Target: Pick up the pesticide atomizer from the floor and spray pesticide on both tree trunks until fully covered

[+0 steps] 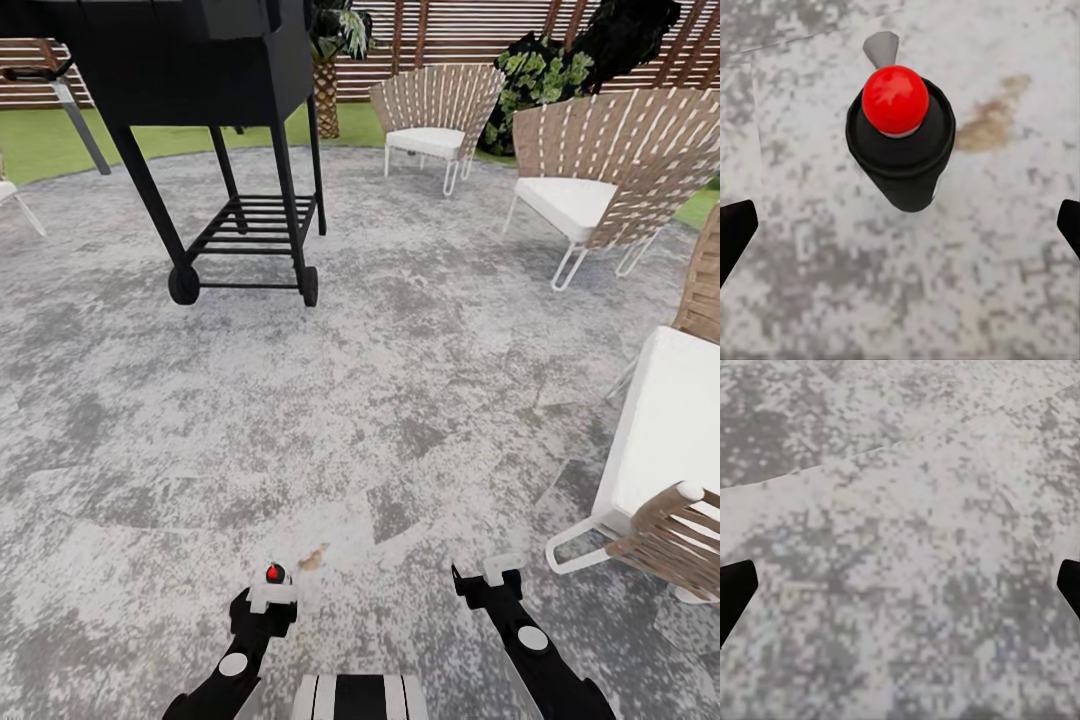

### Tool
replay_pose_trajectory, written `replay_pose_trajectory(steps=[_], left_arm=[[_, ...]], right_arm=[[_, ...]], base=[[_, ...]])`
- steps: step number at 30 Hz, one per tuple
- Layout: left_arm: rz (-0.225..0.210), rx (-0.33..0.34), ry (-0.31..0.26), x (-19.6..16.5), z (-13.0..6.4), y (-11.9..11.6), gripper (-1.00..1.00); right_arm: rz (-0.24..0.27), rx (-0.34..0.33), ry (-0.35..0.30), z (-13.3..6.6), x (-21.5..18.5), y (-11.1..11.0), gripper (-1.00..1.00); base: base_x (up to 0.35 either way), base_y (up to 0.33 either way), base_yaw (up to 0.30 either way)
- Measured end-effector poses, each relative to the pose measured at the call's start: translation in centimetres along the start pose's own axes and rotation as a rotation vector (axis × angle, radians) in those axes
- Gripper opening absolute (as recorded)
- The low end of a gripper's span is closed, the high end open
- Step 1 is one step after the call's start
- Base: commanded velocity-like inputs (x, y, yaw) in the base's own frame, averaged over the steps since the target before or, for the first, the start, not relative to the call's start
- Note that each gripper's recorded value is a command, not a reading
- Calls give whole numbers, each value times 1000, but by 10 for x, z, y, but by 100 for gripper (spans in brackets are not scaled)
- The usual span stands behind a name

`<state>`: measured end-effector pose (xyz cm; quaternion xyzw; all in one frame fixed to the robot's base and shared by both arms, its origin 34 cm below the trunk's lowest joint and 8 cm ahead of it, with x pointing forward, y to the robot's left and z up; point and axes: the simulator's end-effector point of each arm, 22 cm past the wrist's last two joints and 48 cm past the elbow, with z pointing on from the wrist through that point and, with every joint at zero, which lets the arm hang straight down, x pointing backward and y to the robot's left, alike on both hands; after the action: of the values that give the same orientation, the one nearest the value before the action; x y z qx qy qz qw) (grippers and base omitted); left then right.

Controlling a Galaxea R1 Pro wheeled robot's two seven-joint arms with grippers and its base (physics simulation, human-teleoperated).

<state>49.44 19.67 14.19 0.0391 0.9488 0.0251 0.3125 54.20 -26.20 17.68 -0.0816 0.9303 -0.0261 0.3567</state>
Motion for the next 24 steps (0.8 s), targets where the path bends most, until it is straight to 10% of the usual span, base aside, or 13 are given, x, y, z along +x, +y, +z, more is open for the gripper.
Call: replay_pose_trajectory(steps=[24], left_arm=[[-3, -11, 30, 16, 4, 3, 100]], right_arm=[[0, -5, 29, 4, 16, 3, 100]], base=[[29, 0, 0]])
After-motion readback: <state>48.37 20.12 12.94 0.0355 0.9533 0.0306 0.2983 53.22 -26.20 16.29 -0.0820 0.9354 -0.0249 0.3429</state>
